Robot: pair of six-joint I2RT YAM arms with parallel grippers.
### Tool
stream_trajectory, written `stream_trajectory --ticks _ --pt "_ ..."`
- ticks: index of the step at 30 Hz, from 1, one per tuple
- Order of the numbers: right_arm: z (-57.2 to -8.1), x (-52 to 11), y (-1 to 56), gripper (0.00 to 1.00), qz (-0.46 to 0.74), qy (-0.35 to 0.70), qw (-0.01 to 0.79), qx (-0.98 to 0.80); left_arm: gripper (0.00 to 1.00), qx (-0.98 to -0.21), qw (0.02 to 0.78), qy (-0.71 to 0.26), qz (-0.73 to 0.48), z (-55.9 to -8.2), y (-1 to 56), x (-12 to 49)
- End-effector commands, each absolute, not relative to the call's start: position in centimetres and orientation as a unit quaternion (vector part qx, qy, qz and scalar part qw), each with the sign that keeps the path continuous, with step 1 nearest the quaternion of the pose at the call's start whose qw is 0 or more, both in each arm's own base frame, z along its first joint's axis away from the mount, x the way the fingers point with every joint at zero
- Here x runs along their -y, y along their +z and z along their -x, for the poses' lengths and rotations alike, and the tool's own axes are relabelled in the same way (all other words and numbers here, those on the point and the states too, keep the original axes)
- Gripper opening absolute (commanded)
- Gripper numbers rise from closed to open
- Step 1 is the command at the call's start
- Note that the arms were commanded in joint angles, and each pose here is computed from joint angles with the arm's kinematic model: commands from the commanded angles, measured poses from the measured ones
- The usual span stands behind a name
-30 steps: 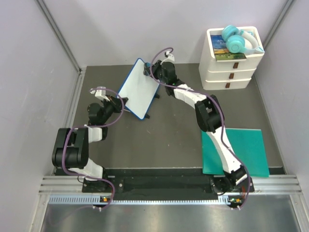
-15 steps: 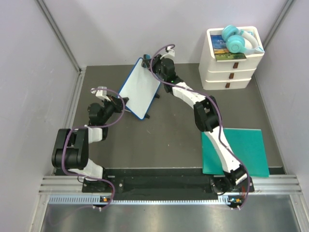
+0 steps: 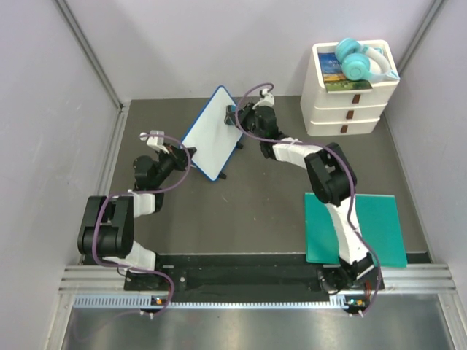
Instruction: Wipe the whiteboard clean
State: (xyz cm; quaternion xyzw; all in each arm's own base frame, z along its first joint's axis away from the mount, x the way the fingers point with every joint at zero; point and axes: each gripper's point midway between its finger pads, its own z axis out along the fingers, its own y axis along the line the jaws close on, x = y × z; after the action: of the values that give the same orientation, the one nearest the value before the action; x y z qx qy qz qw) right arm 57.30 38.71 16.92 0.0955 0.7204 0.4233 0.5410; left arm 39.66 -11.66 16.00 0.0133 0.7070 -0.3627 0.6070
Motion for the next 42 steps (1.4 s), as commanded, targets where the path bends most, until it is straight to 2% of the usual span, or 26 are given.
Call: stream_trajectory --ticks 1,6,13,18,21,24,26,27,29,35,38,42 --pt "-52.2 -35.0 24.1 0.00 -0.063 0.459 0.556 -0.690 0.00 -0.780 0.463 -0.411 -0.088 -33.6 8.5 15.7" --pt "-46.7 -31.5 22.8 0.00 -0.039 0.442 0.518 -0.731 0.00 -0.775 0.466 -0.418 -0.089 -33.7 9.5 15.8" --pt "-39.9 -28.6 13.1 0.00 -0.001 0.353 0.381 -0.855 0.00 -0.779 0.453 -0.425 -0.086 -33.5 10.0 16.0" --pt "-35.8 -27.1 5.6 0.00 0.022 0.295 0.256 -0.920 0.00 -0.787 0.438 -0.427 -0.076 -33.8 10.2 16.0" --pt "-34.9 -26.9 3.2 0.00 0.016 0.294 0.241 -0.925 0.00 -0.786 0.439 -0.428 -0.075 -34.1 10.6 16.0" --pt "-34.4 -26.7 1.6 0.11 0.007 0.297 0.238 -0.925 0.00 -0.790 0.437 -0.424 -0.071 -34.1 10.7 15.9" --pt "-33.7 -26.3 0.1 0.14 0.005 0.293 0.231 -0.928 0.00 -0.798 0.434 -0.412 -0.070 -34.2 10.4 15.6" --pt "-33.9 -26.5 -0.1 0.20 0.007 0.299 0.237 -0.924 0.00 -0.799 0.434 -0.410 -0.072 -34.1 10.4 15.6" --pt "-33.5 -26.3 -1.3 0.26 0.009 0.299 0.233 -0.925 0.00 -0.801 0.434 -0.406 -0.072 -34.2 10.6 15.5" --pt "-33.1 -27.0 -0.9 0.44 0.021 0.328 0.252 -0.910 0.00 -0.802 0.431 -0.408 -0.068 -34.0 11.0 15.4" --pt "-33.0 -26.8 -0.7 0.50 0.024 0.331 0.261 -0.907 0.00 -0.803 0.427 -0.411 -0.066 -33.9 11.0 15.5" --pt "-32.9 -27.0 -0.8 0.53 0.025 0.335 0.263 -0.905 0.00 -0.808 0.430 -0.400 -0.057 -33.6 11.0 15.1"
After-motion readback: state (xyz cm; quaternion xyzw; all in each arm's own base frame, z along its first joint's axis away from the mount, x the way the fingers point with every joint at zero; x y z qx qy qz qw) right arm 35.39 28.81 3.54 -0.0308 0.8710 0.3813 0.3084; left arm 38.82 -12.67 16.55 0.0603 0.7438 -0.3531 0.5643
